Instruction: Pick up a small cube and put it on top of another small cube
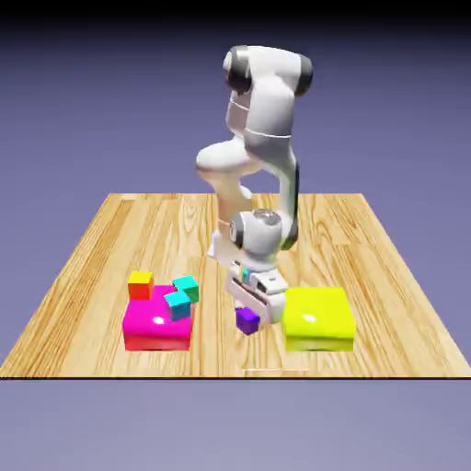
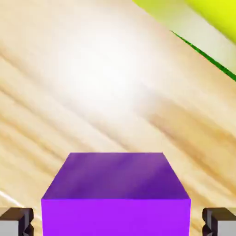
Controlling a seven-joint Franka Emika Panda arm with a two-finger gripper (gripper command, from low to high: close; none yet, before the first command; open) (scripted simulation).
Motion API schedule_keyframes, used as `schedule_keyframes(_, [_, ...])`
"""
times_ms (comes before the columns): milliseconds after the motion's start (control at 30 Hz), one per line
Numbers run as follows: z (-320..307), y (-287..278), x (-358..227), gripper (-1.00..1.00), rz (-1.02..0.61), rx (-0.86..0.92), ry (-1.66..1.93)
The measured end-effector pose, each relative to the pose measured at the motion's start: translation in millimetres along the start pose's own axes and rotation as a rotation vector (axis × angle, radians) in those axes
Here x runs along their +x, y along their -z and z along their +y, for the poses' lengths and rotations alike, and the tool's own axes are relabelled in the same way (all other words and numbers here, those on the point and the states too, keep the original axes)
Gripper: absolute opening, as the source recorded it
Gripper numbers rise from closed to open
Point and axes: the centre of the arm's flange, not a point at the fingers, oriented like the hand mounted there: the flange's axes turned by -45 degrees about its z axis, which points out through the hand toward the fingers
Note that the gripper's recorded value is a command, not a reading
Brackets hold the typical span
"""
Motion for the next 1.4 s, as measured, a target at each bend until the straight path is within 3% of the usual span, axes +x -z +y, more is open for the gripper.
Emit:
schedule_keyframes(633, [0,70,-3,-1.00,0.000,0.001,0.000])
schedule_keyframes(1000, [-4,115,-108,-1.00,0.023,0.022,-0.094])
schedule_keyframes(1300, [-47,177,-202,-1.00,0.000,0.033,-0.189])
schedule_keyframes(1400, [-45,156,-200,-1.00,0.005,0.031,-0.186])
